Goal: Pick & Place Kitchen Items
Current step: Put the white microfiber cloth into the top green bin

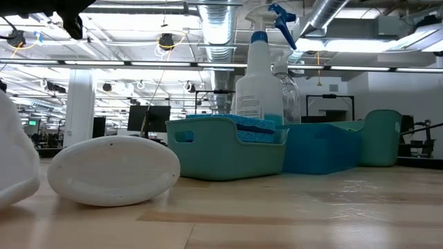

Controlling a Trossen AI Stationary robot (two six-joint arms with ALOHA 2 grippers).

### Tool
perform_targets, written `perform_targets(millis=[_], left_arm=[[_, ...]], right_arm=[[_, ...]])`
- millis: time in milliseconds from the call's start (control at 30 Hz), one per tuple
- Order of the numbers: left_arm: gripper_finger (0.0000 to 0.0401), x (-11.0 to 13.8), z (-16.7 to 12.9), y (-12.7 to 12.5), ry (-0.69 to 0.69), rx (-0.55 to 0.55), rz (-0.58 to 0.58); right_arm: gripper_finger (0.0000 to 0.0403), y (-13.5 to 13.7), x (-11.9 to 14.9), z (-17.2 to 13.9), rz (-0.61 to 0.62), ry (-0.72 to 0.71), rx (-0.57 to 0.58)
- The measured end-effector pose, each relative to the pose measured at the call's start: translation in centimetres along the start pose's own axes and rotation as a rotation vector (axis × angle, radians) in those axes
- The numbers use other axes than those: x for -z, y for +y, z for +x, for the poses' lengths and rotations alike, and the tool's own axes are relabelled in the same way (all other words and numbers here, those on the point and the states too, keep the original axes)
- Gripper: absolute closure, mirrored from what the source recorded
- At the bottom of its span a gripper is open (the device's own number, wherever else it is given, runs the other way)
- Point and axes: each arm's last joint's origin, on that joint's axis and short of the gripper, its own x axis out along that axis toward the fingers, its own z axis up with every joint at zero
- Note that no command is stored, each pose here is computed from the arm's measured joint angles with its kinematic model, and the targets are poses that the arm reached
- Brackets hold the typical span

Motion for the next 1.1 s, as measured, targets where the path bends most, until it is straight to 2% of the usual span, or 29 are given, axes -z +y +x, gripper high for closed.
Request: perform_targets(millis=[233, 367, 400, 600, 800, 967, 1100], left_arm=[[0.0314, -0.3, 0.1, 0.0, -0.037, -0.005, -0.014], [0.0314, -1.9, 0.5, -0.5, -0.188, 0.078, -0.240], [0.0314, -2.4, 0.6, -0.6, -0.232, 0.094, -0.258], [0.0314, -4.6, 1.5, -1.2, -0.491, 0.170, -0.269], [0.0314, -5.5, 2.8, -1.8, -0.643, 0.284, -0.273], [0.0311, -6.2, 5.0, -2.3, -0.590, 0.306, -0.312], [0.0292, -7.5, 8.0, -3.0, -0.396, 0.237, -0.331]], right_arm=[[0.0175, -0.4, 0.7, -2.0, 0.080, -0.063, -0.030], [0.0175, -0.6, 0.9, -2.5, 0.097, -0.084, -0.023], [0.0175, -0.6, 0.9, -2.6, 0.097, -0.086, -0.023], [0.0175, -0.6, 0.9, -2.5, 0.072, -0.086, -0.021], [0.0175, -0.6, 0.9, -2.5, 0.054, -0.086, -0.020], [0.0175, -0.6, 0.9, -2.5, 0.032, -0.090, -0.014], [0.0175, -0.6, 0.9, -2.5, 0.017, -0.093, -0.013]])
